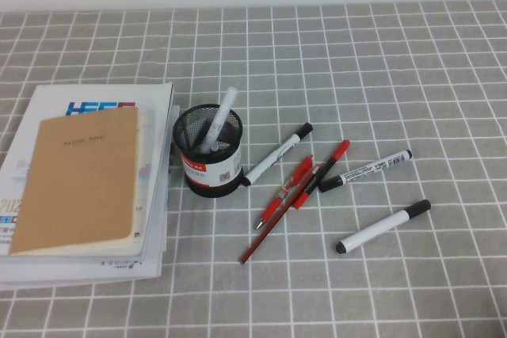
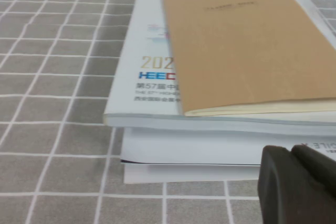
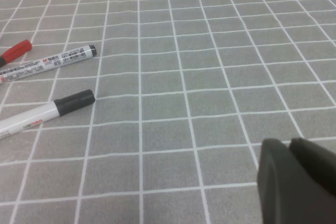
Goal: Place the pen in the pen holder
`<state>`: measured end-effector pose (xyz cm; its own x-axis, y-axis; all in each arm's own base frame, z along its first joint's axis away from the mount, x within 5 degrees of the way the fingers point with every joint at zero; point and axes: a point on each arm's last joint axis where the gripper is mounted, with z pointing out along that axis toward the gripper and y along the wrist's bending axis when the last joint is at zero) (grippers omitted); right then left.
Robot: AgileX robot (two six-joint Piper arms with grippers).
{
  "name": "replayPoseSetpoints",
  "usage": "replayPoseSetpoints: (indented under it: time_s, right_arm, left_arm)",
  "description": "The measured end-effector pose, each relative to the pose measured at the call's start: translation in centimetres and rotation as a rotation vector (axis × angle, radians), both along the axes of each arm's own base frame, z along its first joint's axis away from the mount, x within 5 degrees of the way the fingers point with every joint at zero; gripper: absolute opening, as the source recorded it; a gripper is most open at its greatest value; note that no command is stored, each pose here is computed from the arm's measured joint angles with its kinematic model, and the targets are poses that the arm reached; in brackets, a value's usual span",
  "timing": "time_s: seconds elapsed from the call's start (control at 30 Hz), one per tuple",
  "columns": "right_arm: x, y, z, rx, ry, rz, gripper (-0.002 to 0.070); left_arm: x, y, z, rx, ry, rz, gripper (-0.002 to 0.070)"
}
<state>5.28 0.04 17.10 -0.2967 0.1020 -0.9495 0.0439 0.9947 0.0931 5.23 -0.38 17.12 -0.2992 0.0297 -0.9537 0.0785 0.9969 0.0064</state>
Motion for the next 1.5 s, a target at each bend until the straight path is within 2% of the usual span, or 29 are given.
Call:
replayPoseSetpoints:
  time_s: [0.4, 0.53, 0.83, 0.9, 1.0, 1.1, 1.37, 1.5]
  right_arm:
    - [0.0, 0.0, 0.0, 0.002, 0.0, 0.0, -0.0013]
    - [0.1, 0.2, 0.3, 0.084, -0.032, 0.002, -0.0013]
    - [0.3, 0.9, 1.2, 0.424, -0.118, -0.001, -0.0012]
    - [0.3, 1.3, 1.5, 0.625, -0.132, 0.0, -0.0013]
    - [0.3, 1.7, 2.3, 1.009, -0.155, -0.002, -0.0013]
    - [0.3, 1.6, 2.7, 1.166, -0.181, -0.019, -0.0013]
    - [0.3, 1.7, 2.7, 1.086, -0.188, 0.005, -0.0013]
    - [0.2, 2.1, 2.6, 0.965, -0.176, 0.061, -0.0013]
  left_arm:
    - [0.0, 0.0, 0.0, 0.0, 0.0, -0.002, -0.0003]
    - [0.0, 0.0, 0.0, 0.0, 0.0, -0.002, -0.0003]
    - [0.0, 0.0, 0.0, 0.0, 0.0, -0.002, -0.0003]
    - [0.0, 0.0, 0.0, 0.0, 0.0, -0.002, -0.0003]
    - [0.0, 0.0, 0.0, 0.0, 0.0, -0.002, -0.0003]
    - [0.0, 0.0, 0.0, 0.0, 0.0, -0.002, -0.0003]
    - [0.0, 0.0, 0.0, 0.0, 0.0, -0.002, -0.0003]
    - [0.0, 0.0, 0.0, 0.0, 0.0, -0.002, -0.0003]
